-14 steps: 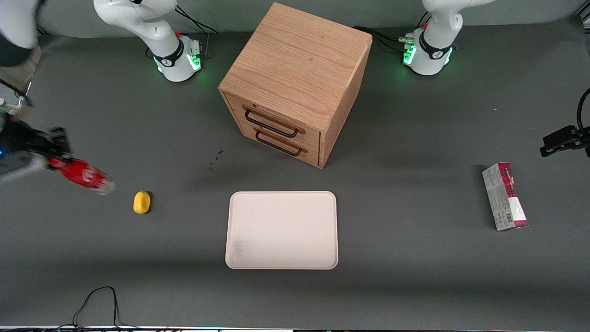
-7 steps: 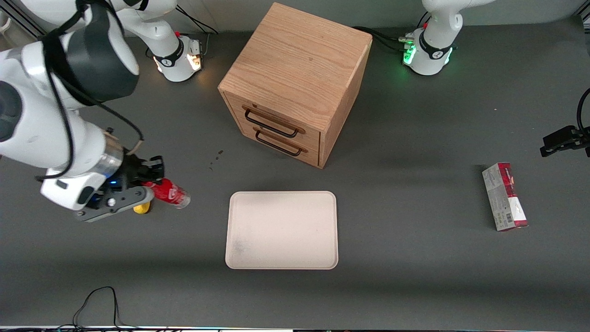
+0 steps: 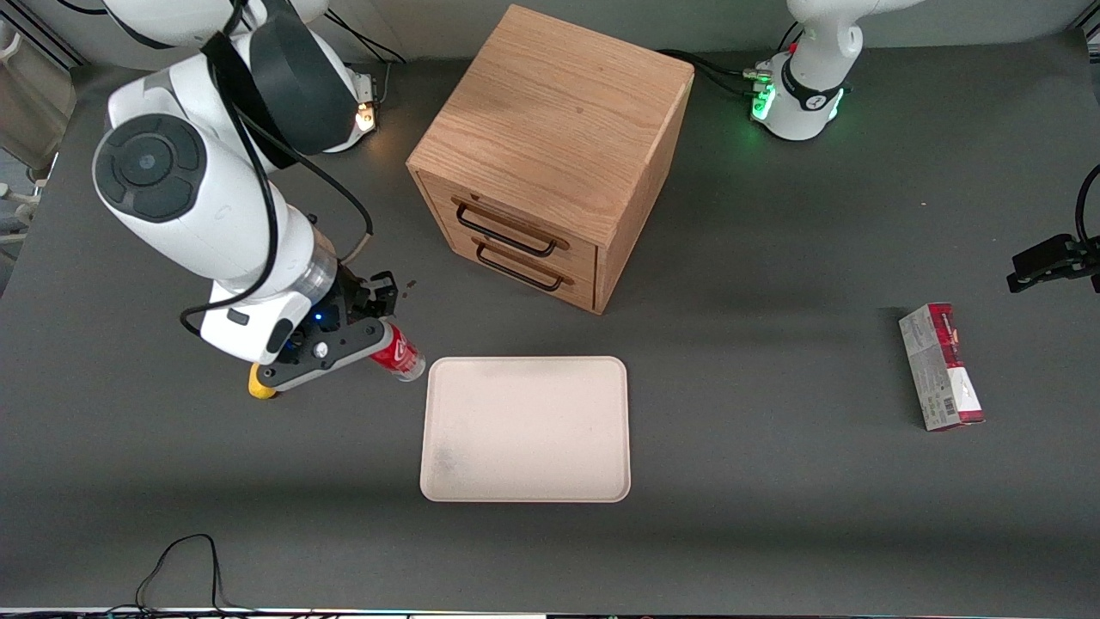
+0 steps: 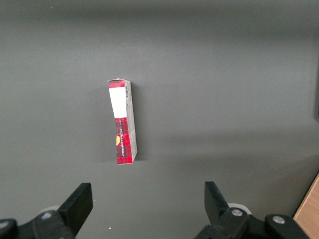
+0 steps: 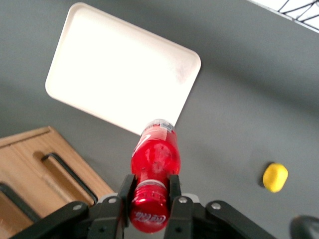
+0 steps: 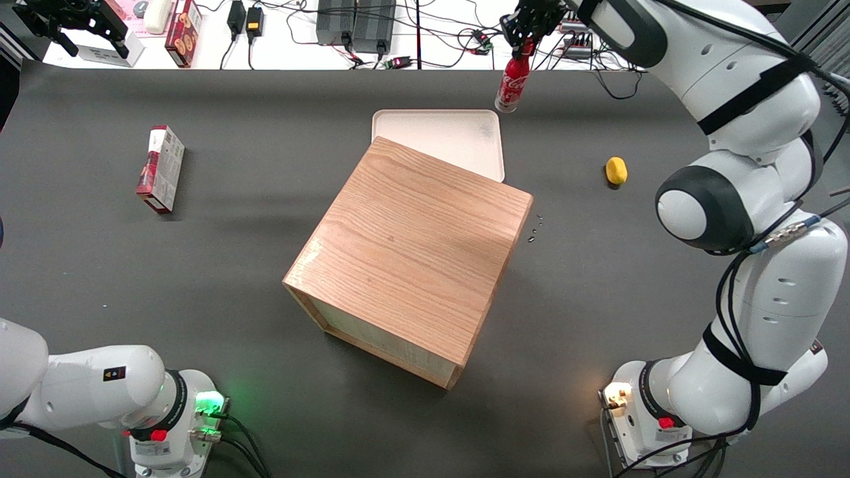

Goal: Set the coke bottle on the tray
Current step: 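Carry the bottle over the white tray with the right gripper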

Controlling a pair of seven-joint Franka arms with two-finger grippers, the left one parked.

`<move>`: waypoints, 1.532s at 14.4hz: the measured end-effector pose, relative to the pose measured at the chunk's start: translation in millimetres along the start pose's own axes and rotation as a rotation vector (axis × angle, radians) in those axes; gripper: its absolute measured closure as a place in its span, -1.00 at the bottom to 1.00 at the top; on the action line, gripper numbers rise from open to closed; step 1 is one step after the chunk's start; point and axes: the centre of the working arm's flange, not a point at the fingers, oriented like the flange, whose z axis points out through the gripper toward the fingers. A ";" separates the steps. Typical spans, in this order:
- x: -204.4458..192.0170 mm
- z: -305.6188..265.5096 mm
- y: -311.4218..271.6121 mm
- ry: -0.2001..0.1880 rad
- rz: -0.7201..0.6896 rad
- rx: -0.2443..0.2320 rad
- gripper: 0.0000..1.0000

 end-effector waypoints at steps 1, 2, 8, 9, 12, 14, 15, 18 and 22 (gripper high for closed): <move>8.1 12.4 2.4 0.010 0.004 0.001 0.37; 17.6 29.1 5.0 0.018 0.008 0.003 0.37; 60.0 146.9 14.6 0.007 0.023 0.006 0.37; 62.9 162.0 16.6 -0.002 0.026 0.004 0.37; 68.7 196.2 24.4 -0.018 0.036 -0.001 0.37; 72.0 210.9 28.7 -0.014 0.041 -0.001 0.37; 73.4 216.2 29.7 -0.010 0.042 -0.001 0.37; 75.8 226.3 31.5 -0.003 0.038 -0.017 0.37; 77.3 234.7 31.9 -0.001 0.037 -0.021 0.29</move>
